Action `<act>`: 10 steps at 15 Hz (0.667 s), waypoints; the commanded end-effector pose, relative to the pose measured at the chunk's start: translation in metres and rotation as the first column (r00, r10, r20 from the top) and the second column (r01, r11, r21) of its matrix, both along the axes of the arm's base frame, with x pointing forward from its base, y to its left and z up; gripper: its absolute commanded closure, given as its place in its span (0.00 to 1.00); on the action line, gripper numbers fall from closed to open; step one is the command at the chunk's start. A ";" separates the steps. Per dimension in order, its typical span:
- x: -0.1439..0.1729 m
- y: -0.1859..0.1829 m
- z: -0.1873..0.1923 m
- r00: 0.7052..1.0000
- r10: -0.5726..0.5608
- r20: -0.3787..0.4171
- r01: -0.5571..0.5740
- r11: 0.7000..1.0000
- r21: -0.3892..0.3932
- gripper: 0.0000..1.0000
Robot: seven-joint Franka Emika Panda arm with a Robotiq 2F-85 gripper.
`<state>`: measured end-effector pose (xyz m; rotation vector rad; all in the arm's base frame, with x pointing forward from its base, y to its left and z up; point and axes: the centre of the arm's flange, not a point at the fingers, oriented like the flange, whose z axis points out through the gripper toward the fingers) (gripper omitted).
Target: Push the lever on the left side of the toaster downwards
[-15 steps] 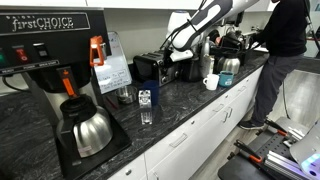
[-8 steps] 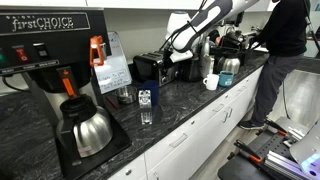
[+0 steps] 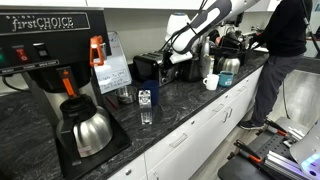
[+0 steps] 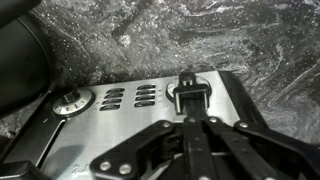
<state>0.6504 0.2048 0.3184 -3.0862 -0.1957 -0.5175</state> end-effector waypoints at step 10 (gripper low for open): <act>0.006 -0.002 -0.021 1.000 -0.028 -0.010 0.028 1.000 -0.008 1.00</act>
